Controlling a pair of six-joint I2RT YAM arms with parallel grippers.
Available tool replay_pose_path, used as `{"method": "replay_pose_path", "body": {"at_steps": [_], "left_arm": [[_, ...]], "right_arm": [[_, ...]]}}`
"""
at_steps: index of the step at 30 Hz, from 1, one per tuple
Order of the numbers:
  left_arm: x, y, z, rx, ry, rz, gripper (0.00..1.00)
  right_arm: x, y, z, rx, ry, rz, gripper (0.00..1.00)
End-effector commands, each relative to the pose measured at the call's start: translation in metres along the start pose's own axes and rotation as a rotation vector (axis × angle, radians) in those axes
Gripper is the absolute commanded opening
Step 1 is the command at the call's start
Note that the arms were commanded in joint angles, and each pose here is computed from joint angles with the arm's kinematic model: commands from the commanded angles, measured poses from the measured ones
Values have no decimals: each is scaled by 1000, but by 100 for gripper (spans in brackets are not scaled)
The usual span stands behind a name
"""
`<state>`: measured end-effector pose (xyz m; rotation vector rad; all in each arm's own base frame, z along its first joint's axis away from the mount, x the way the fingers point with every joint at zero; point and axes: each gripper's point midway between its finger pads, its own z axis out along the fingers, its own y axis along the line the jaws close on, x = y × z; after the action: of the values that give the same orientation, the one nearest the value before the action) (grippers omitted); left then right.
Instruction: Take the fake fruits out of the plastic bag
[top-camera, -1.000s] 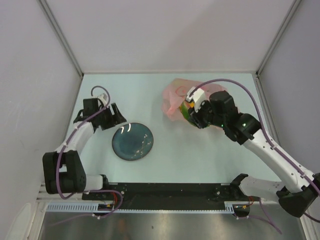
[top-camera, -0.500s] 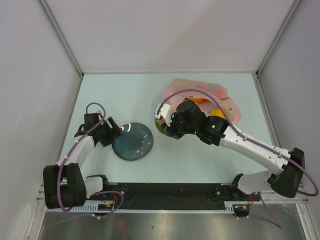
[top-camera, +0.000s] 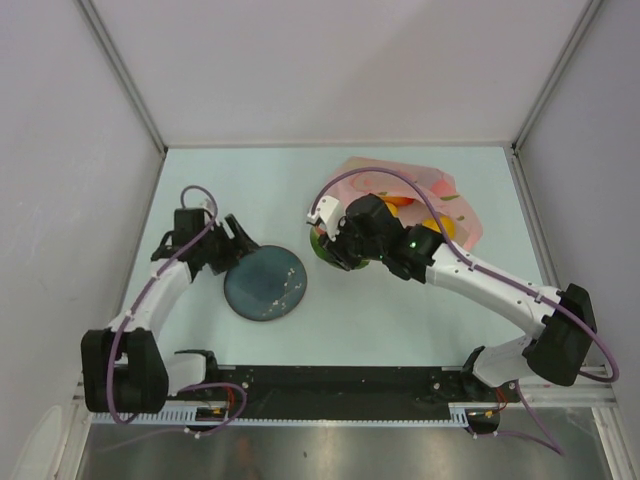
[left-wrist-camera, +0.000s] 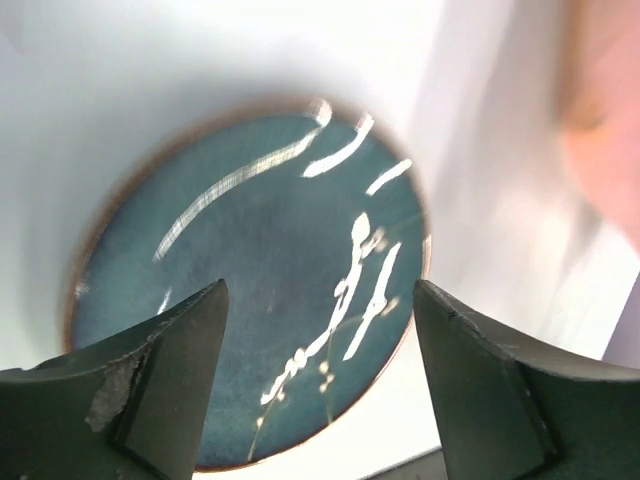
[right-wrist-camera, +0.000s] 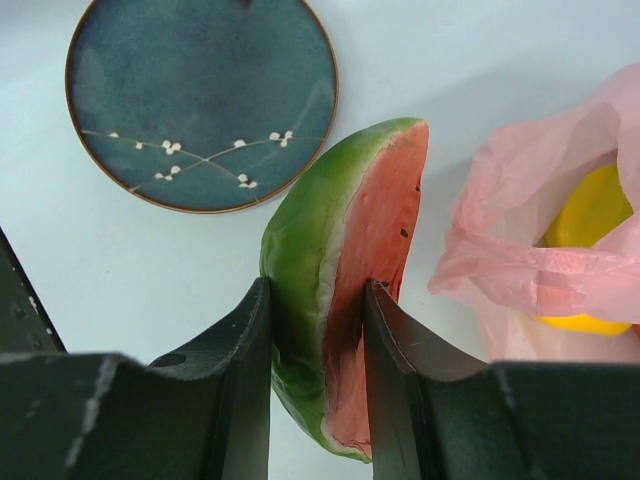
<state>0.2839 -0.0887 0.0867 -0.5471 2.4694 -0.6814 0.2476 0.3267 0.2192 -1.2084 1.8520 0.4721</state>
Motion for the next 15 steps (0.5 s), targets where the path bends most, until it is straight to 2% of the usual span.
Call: {"method": "replay_pose_path", "body": {"at_steps": [1,3,6,9,10,15], "left_arm": [[-46,28,-45,-167,-172,-19,83],[-28,58,-47,-260,-140,-106,84],[3,78,-35,-287,-40,-169,84],[22,81,-20,-248,4,-198,90],[19,78,-15,-223,-9,-205,90],[34,59,6,-133,67,-216,90]], "right_arm": [[-30,0,-3,-6,-89,22,5],[-32,3,0,-12,-95,22,5],[-34,2,2,1,-105,29,5],[-36,0,5,13,-109,21,5],[-36,1,5,14,-110,16,5],[-30,6,16,0,-88,0,5]]}}
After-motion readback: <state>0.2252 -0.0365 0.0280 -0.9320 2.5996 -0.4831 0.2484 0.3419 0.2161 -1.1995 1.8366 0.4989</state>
